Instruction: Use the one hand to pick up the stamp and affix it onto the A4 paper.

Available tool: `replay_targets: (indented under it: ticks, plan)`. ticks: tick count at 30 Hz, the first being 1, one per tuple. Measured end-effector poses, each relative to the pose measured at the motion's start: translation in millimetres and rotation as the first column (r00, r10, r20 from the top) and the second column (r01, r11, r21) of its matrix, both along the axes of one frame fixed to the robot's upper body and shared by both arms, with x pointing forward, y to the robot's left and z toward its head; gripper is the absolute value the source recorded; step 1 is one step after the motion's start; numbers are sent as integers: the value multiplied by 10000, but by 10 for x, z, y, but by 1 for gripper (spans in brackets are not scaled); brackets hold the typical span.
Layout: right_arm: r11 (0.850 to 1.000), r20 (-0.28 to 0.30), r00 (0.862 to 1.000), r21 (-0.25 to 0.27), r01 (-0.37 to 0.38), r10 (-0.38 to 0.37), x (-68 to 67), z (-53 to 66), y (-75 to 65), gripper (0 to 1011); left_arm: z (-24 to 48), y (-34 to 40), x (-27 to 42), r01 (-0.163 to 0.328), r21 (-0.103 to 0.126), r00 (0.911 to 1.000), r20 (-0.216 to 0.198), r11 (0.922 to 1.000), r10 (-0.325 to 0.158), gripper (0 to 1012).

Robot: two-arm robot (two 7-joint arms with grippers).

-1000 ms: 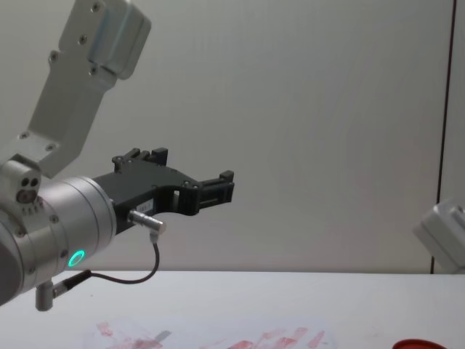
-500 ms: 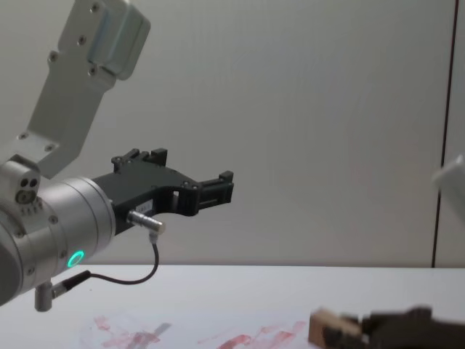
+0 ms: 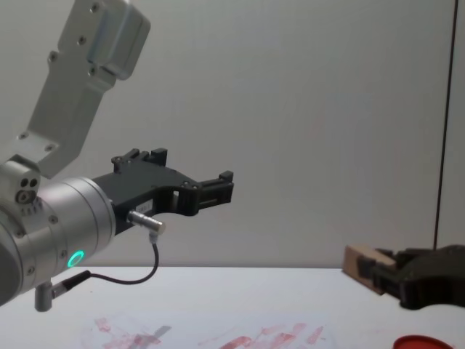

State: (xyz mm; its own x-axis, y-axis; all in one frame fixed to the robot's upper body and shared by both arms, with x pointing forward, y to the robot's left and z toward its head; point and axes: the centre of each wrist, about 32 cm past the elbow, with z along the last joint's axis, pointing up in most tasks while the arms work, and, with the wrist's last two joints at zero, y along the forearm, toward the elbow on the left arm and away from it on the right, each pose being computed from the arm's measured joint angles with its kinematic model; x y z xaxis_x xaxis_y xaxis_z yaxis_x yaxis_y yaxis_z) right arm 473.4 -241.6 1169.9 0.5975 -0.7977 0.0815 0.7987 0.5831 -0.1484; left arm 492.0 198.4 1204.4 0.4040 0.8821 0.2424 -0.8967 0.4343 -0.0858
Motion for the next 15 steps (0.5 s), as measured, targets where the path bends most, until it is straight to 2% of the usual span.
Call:
replay_targets:
  ticks: [8, 15]
  plan:
    - [9988, -56, 9989, -148, 471, -472, 3, 21, -130, 216, 0, 0, 0, 0, -1, 10000, 1, 10000, 0, 1002]
    - [9970, -265, 9972, -352, 688, -697, -11, -12, -216, 216, 0, 0, 0, 1, -1, 10000, 1, 10000, -1, 1003]
